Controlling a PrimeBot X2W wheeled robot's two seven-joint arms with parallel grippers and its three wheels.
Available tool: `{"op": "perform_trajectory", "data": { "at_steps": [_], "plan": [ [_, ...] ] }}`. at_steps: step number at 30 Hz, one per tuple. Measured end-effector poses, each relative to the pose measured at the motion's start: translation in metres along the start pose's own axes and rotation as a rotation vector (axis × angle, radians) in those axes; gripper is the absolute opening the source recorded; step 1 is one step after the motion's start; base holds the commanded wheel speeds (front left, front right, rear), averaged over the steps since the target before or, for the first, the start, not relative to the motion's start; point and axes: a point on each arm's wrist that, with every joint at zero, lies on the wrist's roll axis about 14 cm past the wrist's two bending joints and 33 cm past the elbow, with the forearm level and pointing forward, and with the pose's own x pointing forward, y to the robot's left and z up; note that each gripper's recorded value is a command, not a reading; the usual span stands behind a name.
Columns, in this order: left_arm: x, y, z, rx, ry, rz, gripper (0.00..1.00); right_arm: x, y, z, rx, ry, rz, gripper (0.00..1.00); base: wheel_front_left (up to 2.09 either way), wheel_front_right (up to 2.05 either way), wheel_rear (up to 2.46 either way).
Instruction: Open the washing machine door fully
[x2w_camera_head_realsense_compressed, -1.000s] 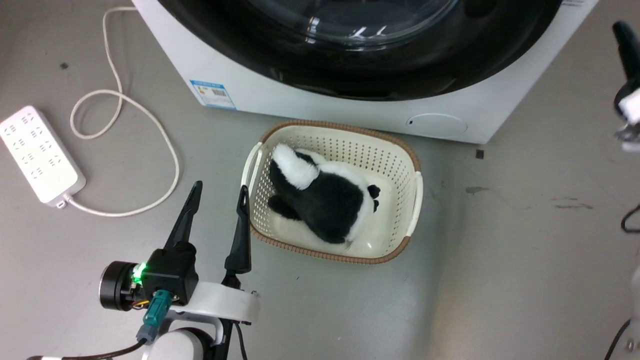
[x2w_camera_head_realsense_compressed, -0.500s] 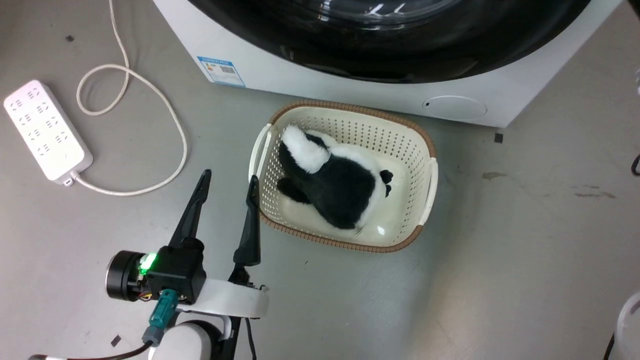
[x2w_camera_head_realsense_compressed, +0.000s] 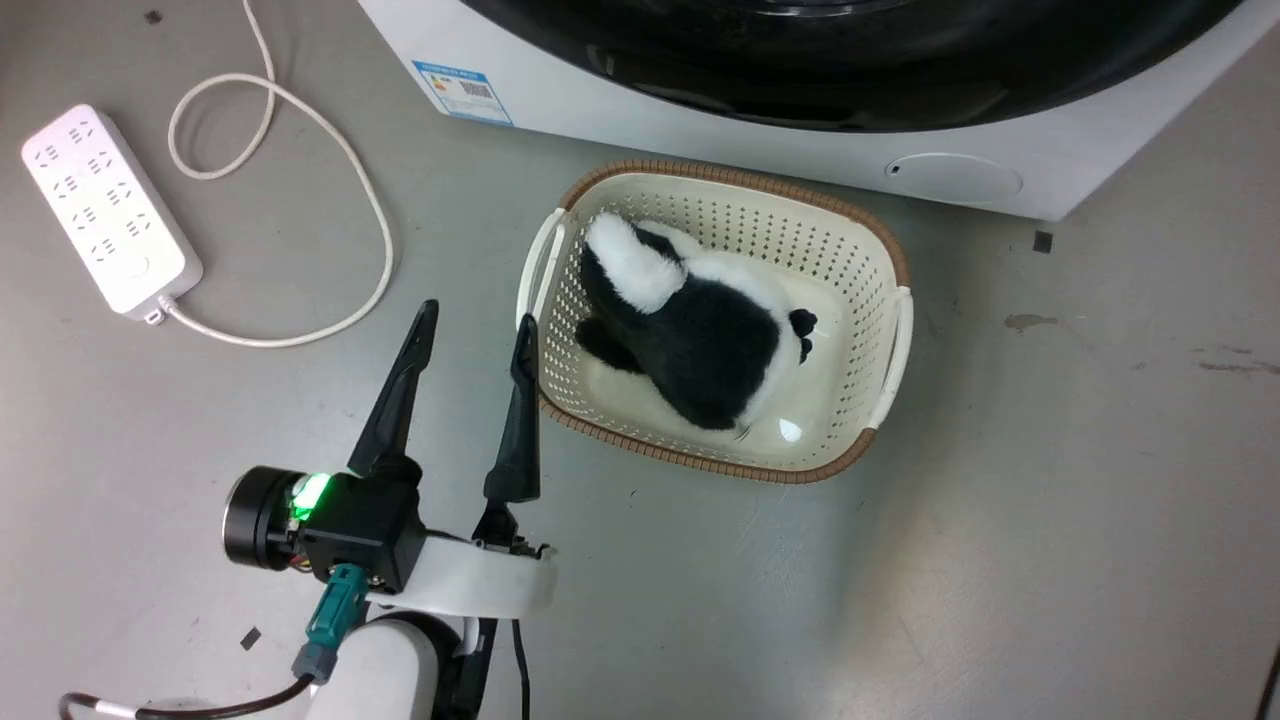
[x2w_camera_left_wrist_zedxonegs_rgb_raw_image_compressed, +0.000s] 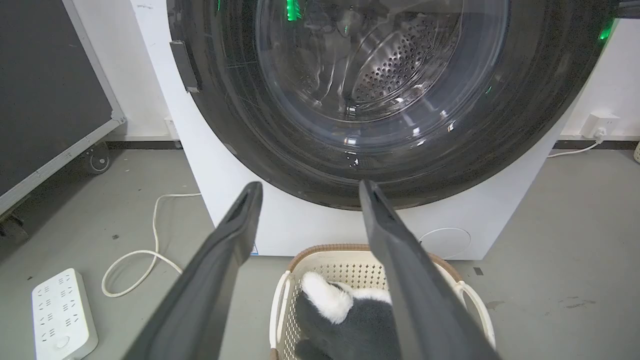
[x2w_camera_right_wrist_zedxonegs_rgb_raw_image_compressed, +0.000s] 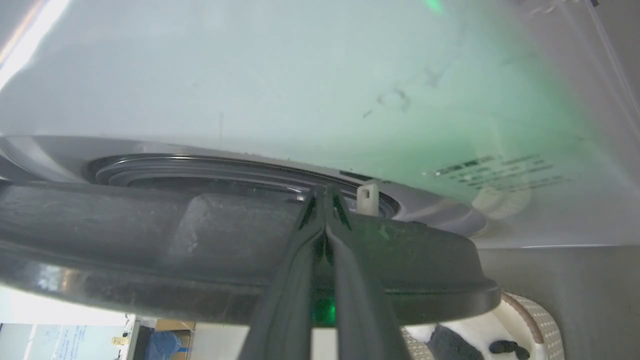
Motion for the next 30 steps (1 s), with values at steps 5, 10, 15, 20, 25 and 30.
{"op": "perform_trajectory", "data": {
  "at_steps": [5,10,15,20,25,30],
  "plan": [
    [0.0,-0.001,0.008,-0.001,-0.026,0.0,1.0,-0.006,0.001,-0.01,0.008,0.079,0.005,0.0,0.0,0.0,0.0],
    [-0.002,-0.002,0.02,-0.001,-0.065,-0.001,1.0,-0.02,0.003,-0.028,0.045,0.154,0.027,0.0,0.0,0.0,0.0],
    [-0.006,-0.006,0.03,-0.005,-0.092,-0.014,1.0,-0.038,0.011,-0.054,0.096,0.239,0.075,0.0,0.0,0.0,0.0],
    [-0.02,-0.008,0.034,-0.005,-0.095,-0.023,1.0,-0.062,0.018,-0.074,0.1,0.284,0.097,0.0,0.0,0.0,0.0],
    [-0.04,-0.009,0.042,-0.013,-0.104,-0.03,1.0,-0.093,0.032,-0.118,0.086,0.402,0.157,0.0,0.0,0.0,0.0],
    [-0.052,-0.012,0.045,-0.02,-0.106,-0.04,1.0,-0.112,0.045,-0.165,0.066,0.518,0.206,0.0,0.0,0.0,0.0]
  ]
}}
